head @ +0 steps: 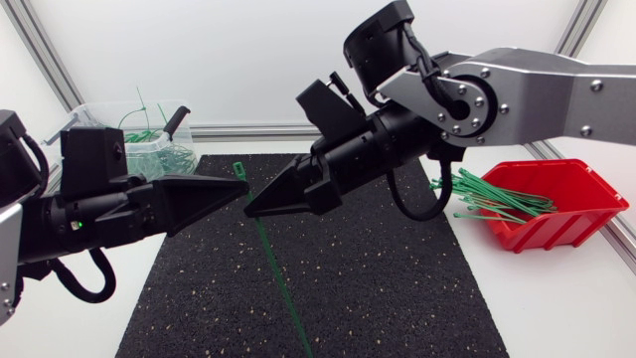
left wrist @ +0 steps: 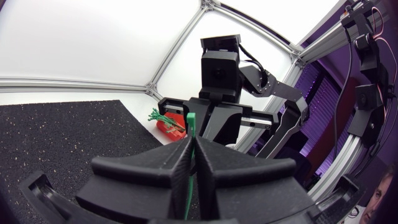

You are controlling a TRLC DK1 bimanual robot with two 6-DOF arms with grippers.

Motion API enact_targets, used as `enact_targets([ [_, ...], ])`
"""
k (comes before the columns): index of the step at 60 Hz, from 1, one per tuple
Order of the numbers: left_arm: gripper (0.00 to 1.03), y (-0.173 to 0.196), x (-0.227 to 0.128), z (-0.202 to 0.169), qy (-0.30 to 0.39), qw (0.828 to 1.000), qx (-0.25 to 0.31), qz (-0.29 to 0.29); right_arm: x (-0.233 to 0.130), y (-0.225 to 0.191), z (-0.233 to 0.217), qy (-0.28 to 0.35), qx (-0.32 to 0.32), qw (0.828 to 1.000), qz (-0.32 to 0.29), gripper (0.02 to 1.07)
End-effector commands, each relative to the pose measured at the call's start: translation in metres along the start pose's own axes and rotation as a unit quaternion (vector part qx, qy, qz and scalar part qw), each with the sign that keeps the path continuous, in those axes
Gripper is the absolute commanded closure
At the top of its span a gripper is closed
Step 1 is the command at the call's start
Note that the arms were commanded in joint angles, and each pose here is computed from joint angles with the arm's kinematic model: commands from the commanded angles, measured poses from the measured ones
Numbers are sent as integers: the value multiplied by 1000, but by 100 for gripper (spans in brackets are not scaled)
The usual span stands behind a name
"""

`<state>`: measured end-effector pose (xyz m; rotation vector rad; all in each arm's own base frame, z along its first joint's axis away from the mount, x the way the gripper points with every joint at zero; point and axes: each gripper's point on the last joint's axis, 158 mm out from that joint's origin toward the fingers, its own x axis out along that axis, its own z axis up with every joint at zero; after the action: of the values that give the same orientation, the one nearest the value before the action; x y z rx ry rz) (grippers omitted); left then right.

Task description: Take a green cable tie from the red box, thread the tail through the head to close it, then place it in the transparent bin on the left.

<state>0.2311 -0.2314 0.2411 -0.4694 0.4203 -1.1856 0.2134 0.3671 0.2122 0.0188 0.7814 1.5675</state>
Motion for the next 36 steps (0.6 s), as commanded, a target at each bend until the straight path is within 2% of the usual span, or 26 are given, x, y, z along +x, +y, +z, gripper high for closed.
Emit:
enact_targets([
  [1, 100, 0, -1, -3, -1, 1000, -5, -4, 5, -3, -10, 8, 20, 1000, 3, 101],
  [8, 100, 1, 1, 4, -3, 1000, -12, -4, 6, -3, -9, 8, 16, 1000, 0, 101],
  [13, 100, 13, 1, 12, -4, 1000, -23, 11, -1, -8, -5, 3, 8, 1000, -22, 82],
  [18, 100, 28, 0, 13, -1, 999, -34, 29, -6, -14, -8, 13, -10, 998, -54, 70],
  [26, 100, 39, -5, 17, 1, 999, -26, 47, -8, -23, -18, 36, -30, 995, -84, 62],
  [27, 100, 39, -3, 15, 9, 999, -32, 42, -10, -26, -20, 41, -40, 994, -96, 59],
  [36, 100, 35, -2, 14, 18, 999, -27, 35, -15, -39, -38, 73, -87, 981, -154, 51],
])
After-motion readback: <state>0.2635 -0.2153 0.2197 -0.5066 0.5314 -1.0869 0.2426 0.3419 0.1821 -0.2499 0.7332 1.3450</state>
